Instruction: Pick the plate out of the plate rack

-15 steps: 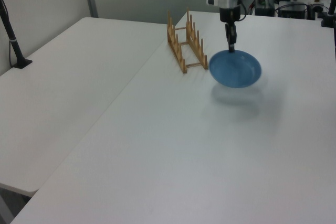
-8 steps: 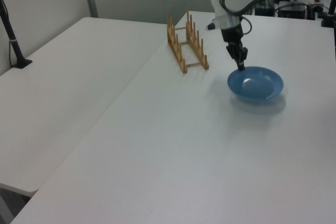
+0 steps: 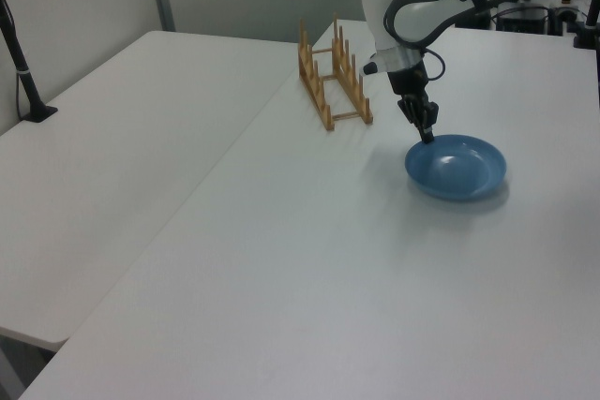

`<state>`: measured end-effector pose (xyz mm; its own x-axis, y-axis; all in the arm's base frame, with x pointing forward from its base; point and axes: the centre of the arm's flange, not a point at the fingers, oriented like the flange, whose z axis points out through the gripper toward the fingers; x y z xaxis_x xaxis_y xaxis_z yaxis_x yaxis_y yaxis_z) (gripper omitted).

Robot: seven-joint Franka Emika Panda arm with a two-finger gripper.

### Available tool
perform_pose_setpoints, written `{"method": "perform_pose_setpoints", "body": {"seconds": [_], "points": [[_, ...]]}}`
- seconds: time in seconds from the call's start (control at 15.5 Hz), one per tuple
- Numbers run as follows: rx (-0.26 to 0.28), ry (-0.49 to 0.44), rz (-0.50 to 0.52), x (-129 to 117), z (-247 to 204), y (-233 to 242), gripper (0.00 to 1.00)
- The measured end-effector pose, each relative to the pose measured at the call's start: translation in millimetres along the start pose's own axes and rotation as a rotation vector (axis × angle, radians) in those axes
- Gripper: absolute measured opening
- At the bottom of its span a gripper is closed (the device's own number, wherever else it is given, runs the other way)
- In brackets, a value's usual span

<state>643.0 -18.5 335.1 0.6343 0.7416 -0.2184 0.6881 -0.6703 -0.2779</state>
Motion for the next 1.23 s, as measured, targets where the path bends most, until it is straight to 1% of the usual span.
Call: {"method": "perform_pose_setpoints", "body": {"seconds": [0.13,0.19,0.26,0.39,0.45,0.52,0.58,0.78,0.97,1.1,1.23], "points": [[-0.01,0.007,0.05,2,-6,-2,0.33],[-0.018,0.013,0.085,2,-11,-2,0.41],[-0.031,0.019,0.125,2,-18,-2,0.51],[-0.064,0.035,0.191,1,-36,-6,0.72],[-0.086,0.049,0.229,0,-50,-12,0.8],[-0.109,0.07,0.277,-2,-67,-20,0.91],[-0.13,0.095,0.332,-5,-86,-29,1.0],[-0.175,0.177,0.544,-30,-147,-64,1.0],[-0.192,0.241,0.744,-64,-197,-100,1.0],[-0.211,0.269,0.816,-81,-217,-119,1.0],[-0.223,0.272,0.849,-95,-227,-130,1.0]]}}
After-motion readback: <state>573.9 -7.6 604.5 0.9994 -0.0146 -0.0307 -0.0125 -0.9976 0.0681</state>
